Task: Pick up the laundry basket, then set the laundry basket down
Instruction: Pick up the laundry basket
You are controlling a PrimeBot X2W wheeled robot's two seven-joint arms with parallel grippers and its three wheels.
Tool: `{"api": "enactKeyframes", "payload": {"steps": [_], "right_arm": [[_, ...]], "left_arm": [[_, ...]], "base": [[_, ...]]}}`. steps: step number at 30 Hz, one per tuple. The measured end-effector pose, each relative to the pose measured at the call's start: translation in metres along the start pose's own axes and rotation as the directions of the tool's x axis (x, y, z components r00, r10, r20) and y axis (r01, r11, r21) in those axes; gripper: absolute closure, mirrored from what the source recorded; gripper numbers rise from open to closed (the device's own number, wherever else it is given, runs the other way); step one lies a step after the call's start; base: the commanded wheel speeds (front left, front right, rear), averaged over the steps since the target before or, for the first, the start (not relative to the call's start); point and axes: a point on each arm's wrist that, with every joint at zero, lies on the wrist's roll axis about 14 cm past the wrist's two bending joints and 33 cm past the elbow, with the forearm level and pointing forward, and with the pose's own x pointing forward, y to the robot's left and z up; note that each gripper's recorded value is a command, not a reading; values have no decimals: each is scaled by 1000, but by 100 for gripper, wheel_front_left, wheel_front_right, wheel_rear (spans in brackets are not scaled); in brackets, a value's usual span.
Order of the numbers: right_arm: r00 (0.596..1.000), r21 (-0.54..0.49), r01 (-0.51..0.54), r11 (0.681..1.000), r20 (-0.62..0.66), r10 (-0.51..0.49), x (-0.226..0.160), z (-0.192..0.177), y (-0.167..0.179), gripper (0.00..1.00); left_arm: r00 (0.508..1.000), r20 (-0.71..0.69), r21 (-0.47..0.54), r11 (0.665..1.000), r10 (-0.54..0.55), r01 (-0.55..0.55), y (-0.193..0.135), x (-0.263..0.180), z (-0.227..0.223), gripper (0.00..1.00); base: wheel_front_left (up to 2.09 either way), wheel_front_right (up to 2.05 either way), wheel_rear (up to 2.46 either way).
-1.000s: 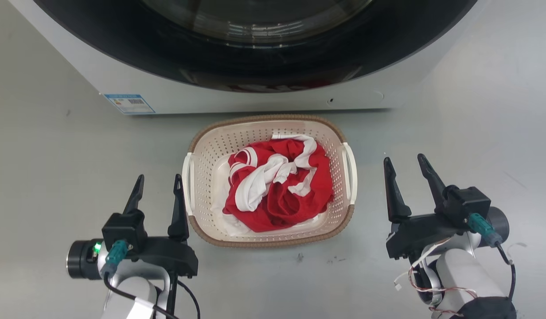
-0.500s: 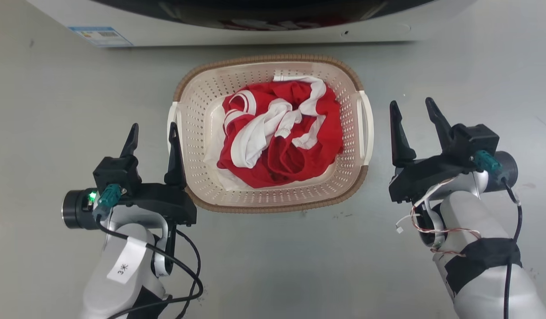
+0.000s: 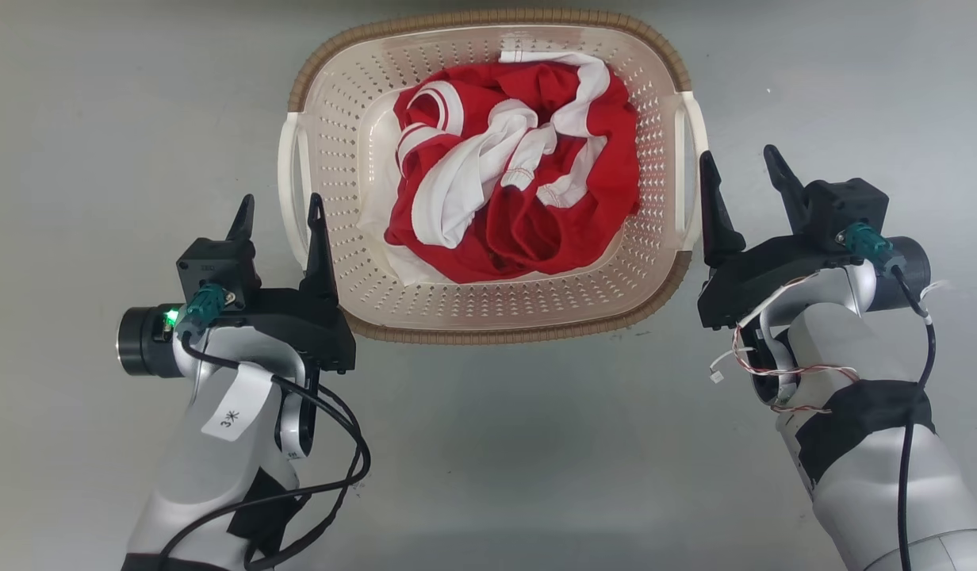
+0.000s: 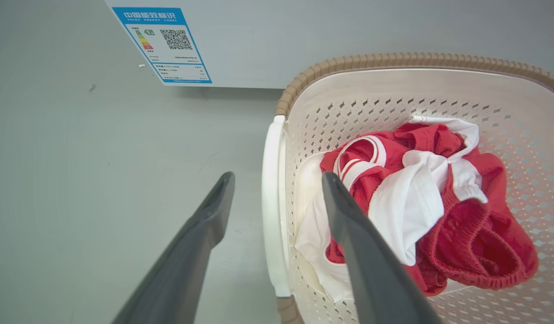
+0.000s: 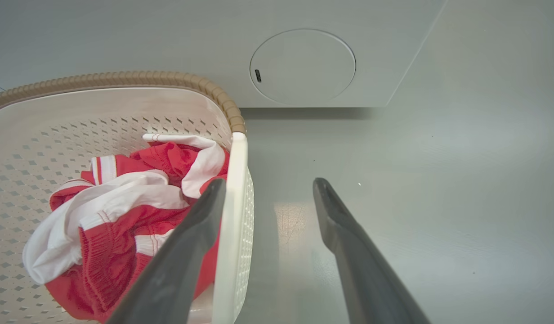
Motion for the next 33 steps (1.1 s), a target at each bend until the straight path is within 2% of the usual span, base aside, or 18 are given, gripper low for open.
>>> {"api": "enactKeyframes", "payload": {"steps": [8, 13, 33], "right_arm": [[999, -16, -15, 1000, -50, 14, 15, -15, 2, 0], [995, 3, -22, 1000, -98, 22, 20, -29, 4, 0], [985, 18, -66, 998, -160, 68, 32, -49, 25, 0]], "left_arm": [[996, -92, -1, 1000, -10, 10, -2, 14, -23, 0], [993, -115, 4, 1000, -20, 21, -5, 23, -27, 0], [979, -201, -17, 1000, -19, 16, -3, 29, -47, 0]], "base": [[0, 0, 0], [0, 0, 0], [0, 0, 0]]}}
